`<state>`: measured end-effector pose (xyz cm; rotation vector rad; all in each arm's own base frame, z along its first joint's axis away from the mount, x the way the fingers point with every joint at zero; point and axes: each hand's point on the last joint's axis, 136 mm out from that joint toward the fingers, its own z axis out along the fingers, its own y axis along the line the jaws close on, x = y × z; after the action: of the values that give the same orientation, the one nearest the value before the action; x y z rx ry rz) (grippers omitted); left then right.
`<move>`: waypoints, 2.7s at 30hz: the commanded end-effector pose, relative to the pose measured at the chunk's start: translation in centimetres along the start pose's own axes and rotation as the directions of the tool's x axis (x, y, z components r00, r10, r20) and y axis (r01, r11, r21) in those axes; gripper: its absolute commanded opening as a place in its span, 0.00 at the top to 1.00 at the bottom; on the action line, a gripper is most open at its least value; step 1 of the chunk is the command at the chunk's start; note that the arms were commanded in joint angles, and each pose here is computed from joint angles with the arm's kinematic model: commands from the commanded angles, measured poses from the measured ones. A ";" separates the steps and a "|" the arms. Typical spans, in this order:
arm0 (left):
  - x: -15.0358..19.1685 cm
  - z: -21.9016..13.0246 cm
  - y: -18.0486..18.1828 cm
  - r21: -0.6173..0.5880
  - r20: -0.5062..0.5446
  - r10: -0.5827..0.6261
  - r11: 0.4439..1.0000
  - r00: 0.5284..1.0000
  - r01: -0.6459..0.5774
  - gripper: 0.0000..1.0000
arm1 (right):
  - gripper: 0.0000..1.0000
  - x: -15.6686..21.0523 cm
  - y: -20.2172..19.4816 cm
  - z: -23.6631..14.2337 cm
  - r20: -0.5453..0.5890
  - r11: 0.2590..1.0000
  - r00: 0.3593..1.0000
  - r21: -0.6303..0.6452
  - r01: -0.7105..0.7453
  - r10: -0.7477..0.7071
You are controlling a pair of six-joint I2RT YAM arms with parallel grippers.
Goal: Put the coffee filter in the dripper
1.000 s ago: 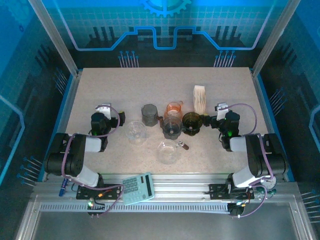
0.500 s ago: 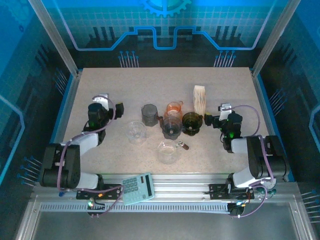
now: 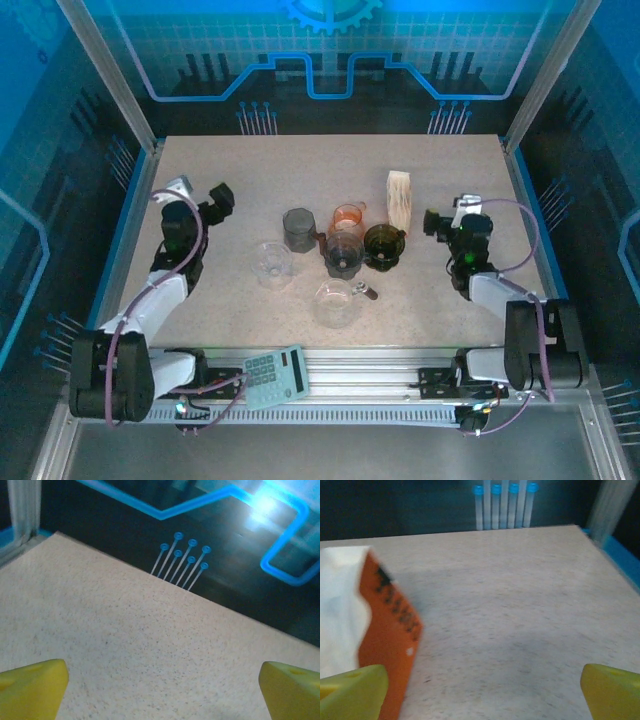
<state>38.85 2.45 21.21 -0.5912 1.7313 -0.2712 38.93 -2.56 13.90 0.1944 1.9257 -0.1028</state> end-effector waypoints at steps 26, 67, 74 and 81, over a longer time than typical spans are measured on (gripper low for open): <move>6.5 -5.3 -7.2 0.094 -0.512 -0.277 0.923 0.813 0.374 0.08 | 0.00 2.2 7.3 -6.1 -0.404 0.932 0.887 -0.177 -0.315 0.223; 19.3 -8.5 -1.5 -0.156 -0.769 -0.112 0.988 0.629 -0.015 1.00 | 0.00 2.8 13.7 -8.8 -0.421 0.958 0.902 -0.284 -0.031 -0.096; 15.2 -10.9 -6.9 0.032 -0.759 0.010 0.999 0.651 0.022 1.00 | 0.00 3.6 13.1 -8.9 -0.443 0.966 0.892 -0.257 -0.024 -0.096; 12.4 -15.3 -13.1 0.248 -0.773 0.170 0.968 0.611 0.045 1.00 | 0.00 3.9 12.2 -8.8 -0.443 0.975 0.892 -0.222 -0.010 -0.091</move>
<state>27.61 -15.42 19.20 -0.3398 2.4787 -0.7097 32.26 11.83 14.08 0.0095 2.3697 0.1876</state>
